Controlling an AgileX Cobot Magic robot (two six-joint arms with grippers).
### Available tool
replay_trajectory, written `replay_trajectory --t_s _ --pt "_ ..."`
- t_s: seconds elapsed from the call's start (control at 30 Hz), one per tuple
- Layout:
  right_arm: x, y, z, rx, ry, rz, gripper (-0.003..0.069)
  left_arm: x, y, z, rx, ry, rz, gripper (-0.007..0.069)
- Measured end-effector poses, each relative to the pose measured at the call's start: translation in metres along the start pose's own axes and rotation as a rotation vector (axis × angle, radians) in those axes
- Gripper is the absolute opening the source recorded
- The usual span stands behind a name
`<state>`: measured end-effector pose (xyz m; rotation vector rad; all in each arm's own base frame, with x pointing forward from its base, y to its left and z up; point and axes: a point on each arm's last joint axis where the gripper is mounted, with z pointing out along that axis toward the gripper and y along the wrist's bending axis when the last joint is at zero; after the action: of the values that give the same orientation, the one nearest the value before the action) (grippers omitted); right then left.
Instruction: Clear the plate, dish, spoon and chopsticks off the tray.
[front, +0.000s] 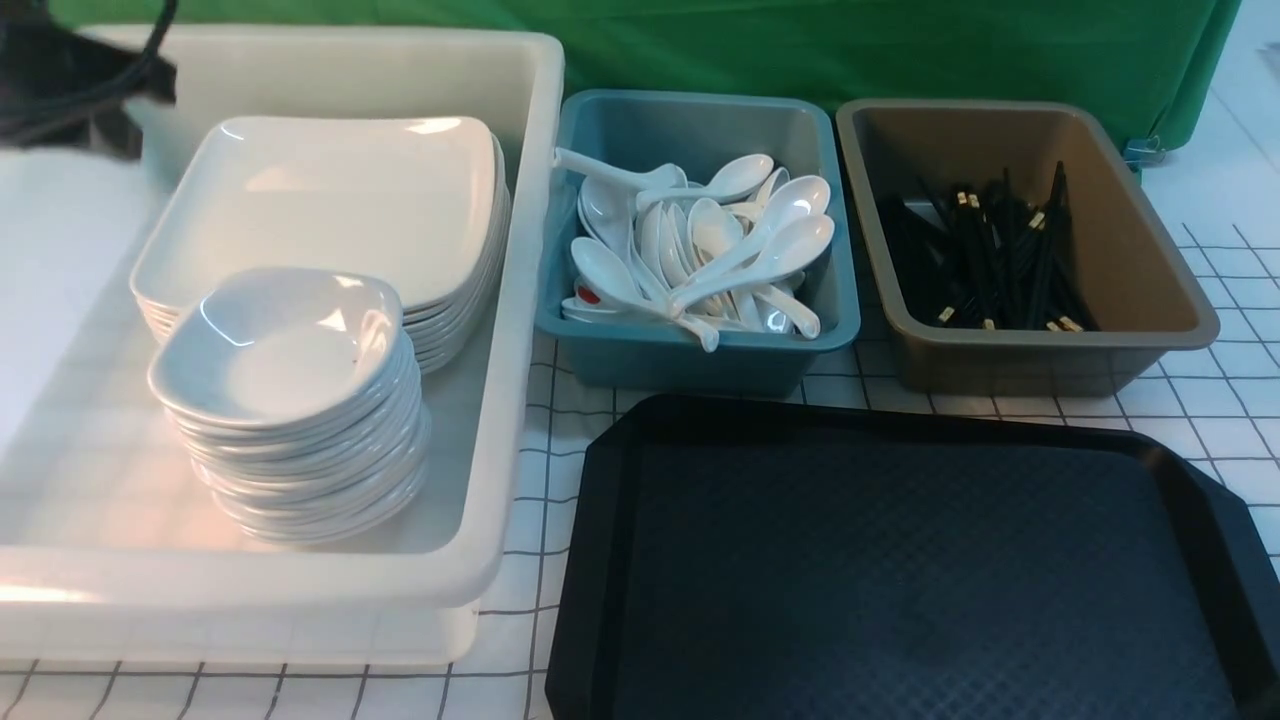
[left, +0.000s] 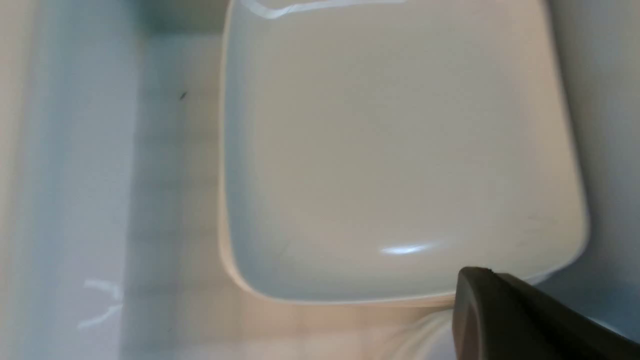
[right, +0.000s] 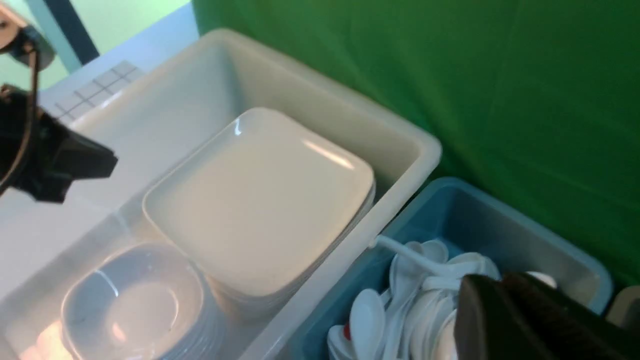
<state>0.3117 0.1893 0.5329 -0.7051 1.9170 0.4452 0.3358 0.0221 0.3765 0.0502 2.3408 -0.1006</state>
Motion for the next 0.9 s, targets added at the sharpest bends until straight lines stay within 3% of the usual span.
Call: replay_trajectory --t_s 0.03,0.1,0.13,0.2,0.23,0.37,0.53,0.6,0.67,0.73,0.9 --pt "-0.001 0.0 -0.003 0.004 -0.004 -0.002 0.0048 0.0 -0.002 -0.003 0.006 -0.006 0.004 -0.0001" --pt "-0.004 0.001 -0.04 0.062 -0.034 -0.02 0.0023 -0.004 -0.035 -0.04 0.065 -0.092 0.081 -0.0001" --pt "-0.004 0.001 -0.043 0.07 -0.035 -0.023 0.002 -0.004 -0.038 -0.043 0.071 -0.098 0.089 -0.0001" --pt "0.004 0.005 -0.088 0.127 -0.038 -0.02 0.0006 0.0 -0.077 -0.083 0.168 -0.17 0.19 -0.0001" --pt "0.004 0.005 -0.088 0.131 -0.038 -0.02 0.0006 0.001 -0.079 -0.086 0.175 -0.173 0.2 -0.0001" --pt "0.044 0.011 -0.151 0.227 0.004 0.002 0.0003 0.033 -0.126 -0.139 0.351 -0.191 0.376 -0.0001" --pt "0.112 0.016 -0.195 0.339 -0.06 0.029 0.0003 0.08 -0.132 -0.171 0.436 -0.254 0.38 -0.0001" --pt "0.146 0.022 -0.222 0.365 -0.2 0.021 0.0003 0.103 -0.125 -0.177 0.461 -0.294 0.335 -0.0001" --pt "0.169 0.026 -0.226 0.36 -0.249 0.02 0.0004 0.118 -0.12 -0.177 0.469 -0.313 0.307 -0.0001" --pt "0.22 0.037 -0.244 0.34 -0.458 -0.004 0.0006 0.155 -0.107 -0.171 0.474 -0.342 0.258 -0.0001" --pt "0.296 0.05 -0.25 0.293 -0.723 -0.013 0.0009 0.213 -0.088 -0.156 0.488 -0.385 0.167 -0.0001"
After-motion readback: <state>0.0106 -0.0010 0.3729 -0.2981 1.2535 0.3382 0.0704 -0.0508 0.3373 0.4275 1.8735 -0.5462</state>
